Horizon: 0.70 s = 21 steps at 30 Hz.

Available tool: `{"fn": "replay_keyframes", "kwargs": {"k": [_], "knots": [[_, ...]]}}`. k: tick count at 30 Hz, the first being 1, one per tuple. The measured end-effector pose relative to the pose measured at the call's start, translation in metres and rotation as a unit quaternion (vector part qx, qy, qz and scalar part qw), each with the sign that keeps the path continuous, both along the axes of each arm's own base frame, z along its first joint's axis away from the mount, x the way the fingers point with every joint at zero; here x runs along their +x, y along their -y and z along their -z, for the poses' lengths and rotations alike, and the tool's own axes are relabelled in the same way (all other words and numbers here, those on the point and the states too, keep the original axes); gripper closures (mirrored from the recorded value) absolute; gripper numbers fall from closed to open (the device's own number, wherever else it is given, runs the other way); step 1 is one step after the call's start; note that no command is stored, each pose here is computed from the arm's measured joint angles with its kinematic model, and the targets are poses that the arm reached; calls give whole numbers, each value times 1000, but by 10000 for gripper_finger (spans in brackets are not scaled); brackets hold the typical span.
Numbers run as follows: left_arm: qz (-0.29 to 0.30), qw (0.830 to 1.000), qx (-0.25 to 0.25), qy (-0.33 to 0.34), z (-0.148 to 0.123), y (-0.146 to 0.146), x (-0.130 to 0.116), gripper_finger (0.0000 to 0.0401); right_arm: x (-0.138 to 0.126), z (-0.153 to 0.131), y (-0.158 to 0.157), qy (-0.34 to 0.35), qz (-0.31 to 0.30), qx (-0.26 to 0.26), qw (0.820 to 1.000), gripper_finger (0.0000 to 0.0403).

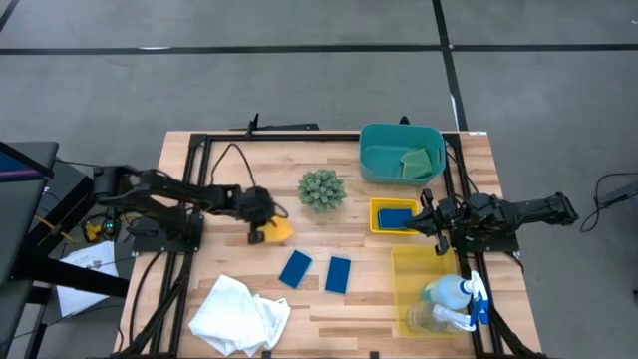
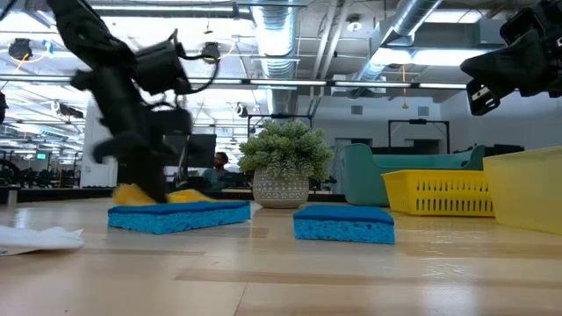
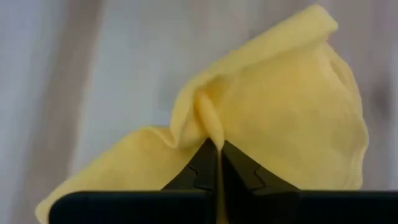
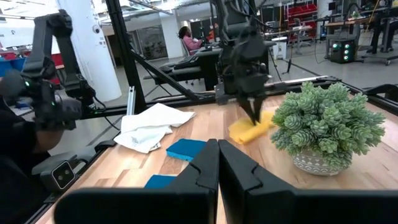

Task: Pick & Place Kitchen Items
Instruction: Put the yellow towel into the green bin

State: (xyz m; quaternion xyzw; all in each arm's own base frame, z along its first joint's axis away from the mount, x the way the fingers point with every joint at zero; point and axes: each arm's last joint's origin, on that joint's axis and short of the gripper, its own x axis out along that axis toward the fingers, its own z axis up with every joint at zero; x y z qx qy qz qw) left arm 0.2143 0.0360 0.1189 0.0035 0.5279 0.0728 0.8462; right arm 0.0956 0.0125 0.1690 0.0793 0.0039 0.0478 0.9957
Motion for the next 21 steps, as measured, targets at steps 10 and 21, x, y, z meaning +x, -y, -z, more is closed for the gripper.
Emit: {"fn": "replay_keyframes", "kwargs": {"k": [10,21], "knots": [[77,990,9,116,-41,37,-40,400,0,0,0,0,0,2,1000,403],[175,934,51,308,-82,59,-41,401,0,0,0,0,1,4,1000,403]]}}
